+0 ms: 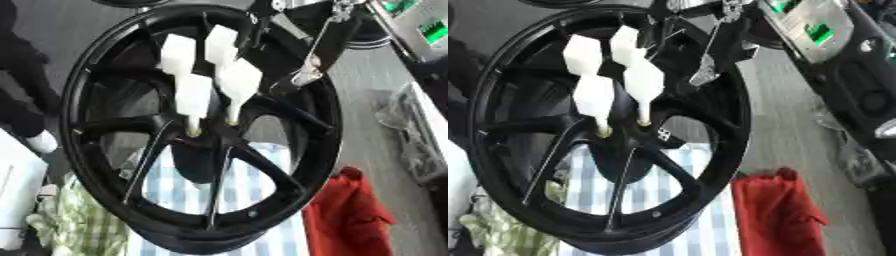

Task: Pull the pin out of the wheel hub.

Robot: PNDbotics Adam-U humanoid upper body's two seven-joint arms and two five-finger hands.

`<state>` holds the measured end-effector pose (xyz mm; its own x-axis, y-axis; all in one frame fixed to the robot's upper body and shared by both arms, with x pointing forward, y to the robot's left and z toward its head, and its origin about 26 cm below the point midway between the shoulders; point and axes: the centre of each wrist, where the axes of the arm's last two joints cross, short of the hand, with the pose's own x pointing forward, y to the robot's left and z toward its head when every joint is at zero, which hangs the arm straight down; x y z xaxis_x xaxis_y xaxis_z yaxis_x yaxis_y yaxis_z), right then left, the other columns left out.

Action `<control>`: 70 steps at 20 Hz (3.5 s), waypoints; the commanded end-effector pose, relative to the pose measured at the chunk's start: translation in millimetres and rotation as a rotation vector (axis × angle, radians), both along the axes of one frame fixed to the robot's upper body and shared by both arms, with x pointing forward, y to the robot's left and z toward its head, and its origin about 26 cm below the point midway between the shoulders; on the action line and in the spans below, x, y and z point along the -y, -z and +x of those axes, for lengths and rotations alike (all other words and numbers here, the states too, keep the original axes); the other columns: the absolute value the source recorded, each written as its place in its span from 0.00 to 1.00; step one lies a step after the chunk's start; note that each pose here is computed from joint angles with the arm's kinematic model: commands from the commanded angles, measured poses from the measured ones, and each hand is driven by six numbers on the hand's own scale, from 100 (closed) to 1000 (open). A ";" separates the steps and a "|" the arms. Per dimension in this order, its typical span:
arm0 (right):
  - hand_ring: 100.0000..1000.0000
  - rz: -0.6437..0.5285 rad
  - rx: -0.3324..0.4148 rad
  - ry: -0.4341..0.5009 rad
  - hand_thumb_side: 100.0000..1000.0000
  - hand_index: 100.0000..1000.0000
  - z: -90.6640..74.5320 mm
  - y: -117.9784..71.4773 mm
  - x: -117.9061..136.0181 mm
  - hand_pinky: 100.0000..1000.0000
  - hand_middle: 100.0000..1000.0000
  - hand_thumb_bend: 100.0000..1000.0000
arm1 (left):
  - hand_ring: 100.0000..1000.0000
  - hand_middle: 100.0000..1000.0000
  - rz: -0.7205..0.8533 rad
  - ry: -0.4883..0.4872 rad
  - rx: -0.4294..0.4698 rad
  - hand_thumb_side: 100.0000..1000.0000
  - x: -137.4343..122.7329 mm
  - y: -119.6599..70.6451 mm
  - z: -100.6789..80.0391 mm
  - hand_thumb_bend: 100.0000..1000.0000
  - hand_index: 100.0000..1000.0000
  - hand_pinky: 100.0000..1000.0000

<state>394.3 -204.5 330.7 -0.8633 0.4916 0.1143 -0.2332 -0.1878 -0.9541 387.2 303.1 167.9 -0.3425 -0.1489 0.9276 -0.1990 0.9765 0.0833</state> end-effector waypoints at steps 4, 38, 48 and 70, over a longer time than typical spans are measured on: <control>0.74 -0.003 0.032 0.000 0.03 0.80 -0.5 -9.6 1.9 0.82 0.74 0.38 | 0.82 0.75 0.033 -0.011 0.023 0.87 -5.9 -10.9 -0.3 0.00 0.76 0.69; 0.70 -0.006 -0.007 -0.012 0.03 0.74 2.7 -1.8 -5.8 0.78 0.68 0.30 | 0.83 0.74 0.035 -0.036 0.017 0.87 -7.8 -11.8 -0.4 0.00 0.75 0.70; 0.70 -0.010 -0.020 -0.011 0.01 0.74 5.5 3.3 -7.5 0.78 0.68 0.27 | 0.83 0.74 0.035 -0.041 0.013 0.87 -8.1 -11.5 -0.6 0.00 0.75 0.70; 0.65 0.012 -0.037 -0.020 0.00 0.60 -0.1 -0.6 -6.6 0.76 0.56 0.04 | 0.82 0.74 0.039 -0.041 0.006 0.87 -9.6 -10.7 -0.9 0.00 0.75 0.70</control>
